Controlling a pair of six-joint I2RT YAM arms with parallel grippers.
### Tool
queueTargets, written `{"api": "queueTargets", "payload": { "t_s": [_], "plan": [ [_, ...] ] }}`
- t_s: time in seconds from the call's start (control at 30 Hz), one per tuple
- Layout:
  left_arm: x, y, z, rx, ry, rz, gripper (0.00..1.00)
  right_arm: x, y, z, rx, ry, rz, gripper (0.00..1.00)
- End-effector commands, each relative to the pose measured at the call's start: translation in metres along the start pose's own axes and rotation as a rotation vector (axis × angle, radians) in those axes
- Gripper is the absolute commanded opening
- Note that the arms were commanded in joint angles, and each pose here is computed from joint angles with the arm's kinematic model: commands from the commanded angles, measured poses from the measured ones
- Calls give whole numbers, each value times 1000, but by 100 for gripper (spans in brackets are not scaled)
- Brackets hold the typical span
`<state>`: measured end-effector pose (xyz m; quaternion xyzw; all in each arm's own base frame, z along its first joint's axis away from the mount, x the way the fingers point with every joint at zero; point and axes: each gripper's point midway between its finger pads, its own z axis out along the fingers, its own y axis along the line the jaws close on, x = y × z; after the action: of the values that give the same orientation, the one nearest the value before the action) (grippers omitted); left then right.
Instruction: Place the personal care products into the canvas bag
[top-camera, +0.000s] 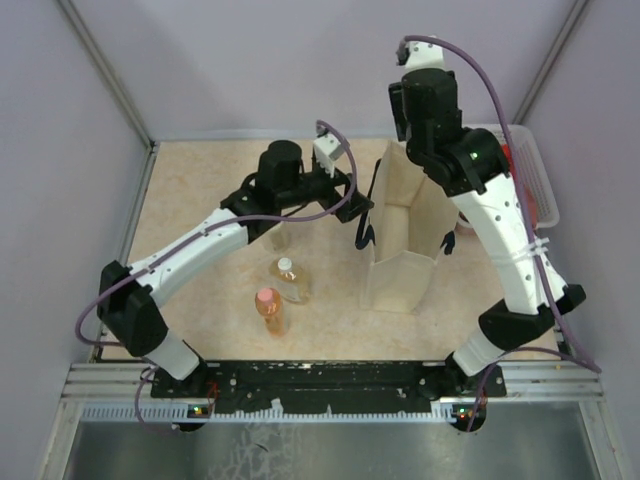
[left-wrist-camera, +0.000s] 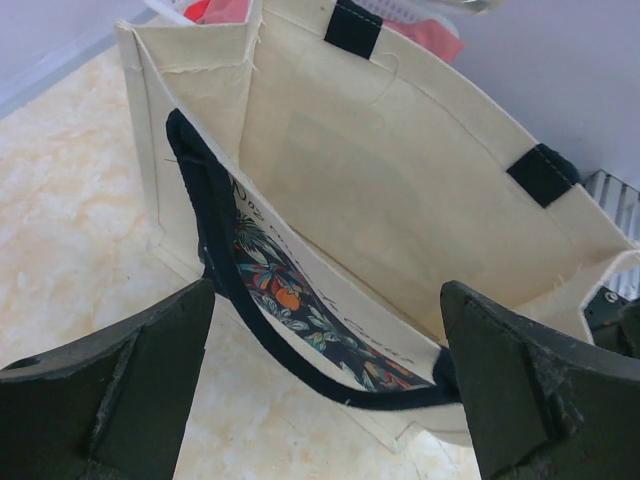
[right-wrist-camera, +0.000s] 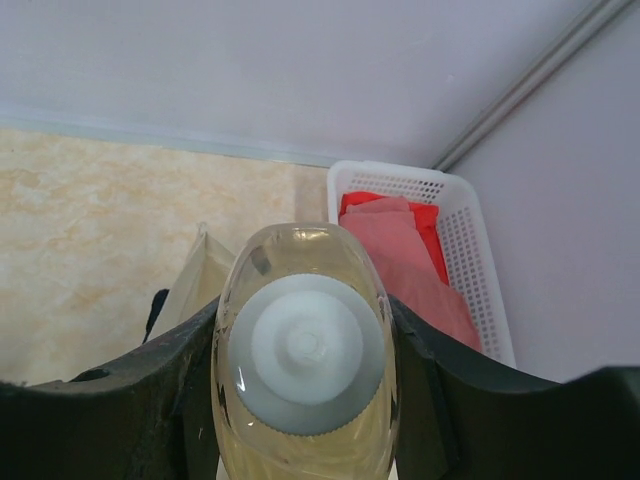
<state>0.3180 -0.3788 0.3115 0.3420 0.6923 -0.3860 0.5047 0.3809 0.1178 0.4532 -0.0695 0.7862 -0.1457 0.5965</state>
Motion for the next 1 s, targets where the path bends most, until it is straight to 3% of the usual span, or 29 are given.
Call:
{"api": "queueTargets", "payload": {
  "t_s": [0.0, 0.3, 0.37, 0.5, 0.63, 0.97],
  "plan": [
    [-1, 7, 27, -42, -27, 33, 100, -30, -33, -34, 21, -135, 155, 0],
    [16, 15, 60, -74, 0, 62, 98, -8, -25, -36, -20, -97, 162, 0],
    [17, 18, 63, -83, 3, 71, 85, -6, -25, -36, -20, -92, 162, 0],
    [17, 23, 65, -104, 11, 85, 48, -3, -23, -35, -21, -85, 156, 0],
    [18, 28, 66, -124, 18, 96, 26, -2, -18, -33, -37, -85, 156, 0],
    [15, 40, 56, -195, 23, 124, 9, 15, 6, -17, -100, -62, 153, 0]
  ]
}}
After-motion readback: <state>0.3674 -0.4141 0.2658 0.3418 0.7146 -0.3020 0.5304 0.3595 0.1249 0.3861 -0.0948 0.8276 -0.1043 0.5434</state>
